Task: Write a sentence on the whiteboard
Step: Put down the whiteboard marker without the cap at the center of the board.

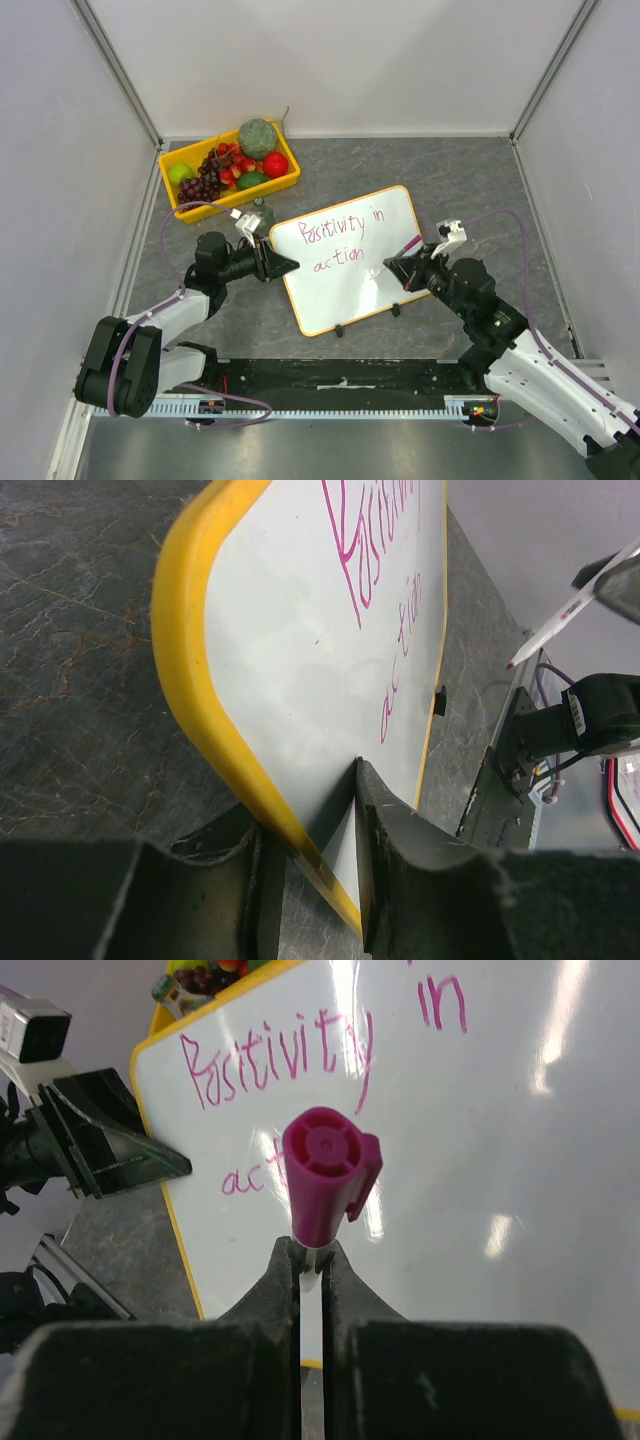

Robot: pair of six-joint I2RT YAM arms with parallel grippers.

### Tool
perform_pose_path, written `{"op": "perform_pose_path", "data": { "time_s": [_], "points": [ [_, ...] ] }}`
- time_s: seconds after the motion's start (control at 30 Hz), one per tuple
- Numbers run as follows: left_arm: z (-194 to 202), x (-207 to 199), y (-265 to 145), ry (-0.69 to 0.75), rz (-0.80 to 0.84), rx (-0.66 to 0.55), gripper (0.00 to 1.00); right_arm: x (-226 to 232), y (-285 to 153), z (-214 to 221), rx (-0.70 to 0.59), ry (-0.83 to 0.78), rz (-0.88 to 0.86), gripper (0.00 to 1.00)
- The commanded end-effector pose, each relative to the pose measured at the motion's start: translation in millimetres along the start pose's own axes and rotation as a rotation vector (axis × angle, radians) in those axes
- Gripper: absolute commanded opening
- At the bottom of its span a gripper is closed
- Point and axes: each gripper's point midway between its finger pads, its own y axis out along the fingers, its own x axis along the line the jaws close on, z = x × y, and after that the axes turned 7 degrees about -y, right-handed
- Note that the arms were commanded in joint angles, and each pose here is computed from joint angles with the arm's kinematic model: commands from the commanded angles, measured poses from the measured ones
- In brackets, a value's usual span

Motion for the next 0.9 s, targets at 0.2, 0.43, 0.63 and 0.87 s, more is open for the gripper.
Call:
{"op": "perform_pose_path", "data": {
  "time_s": [0.2, 0.43, 0.63, 0.87],
  "points": [
    [6, 3, 2, 0.058, 0.0, 0.024, 0.02, -12, -34, 79, 0.252, 0.187, 0.019, 0.0],
    [4, 1, 1, 0.065, 0.002, 0.015, 0.02, -20, -57, 112, 0.343, 0.247, 0.041, 0.0],
    [0, -1, -3, 0.08, -0.015, -0.005, 0.08, -30, -69, 139, 0.427, 0.274, 0.085, 0.0],
    [-16, -14, -10, 0.094, -0.024, -0.064, 0.35, -38, -73, 159, 0.474, 0.301, 0.116, 0.01]
  ]
}}
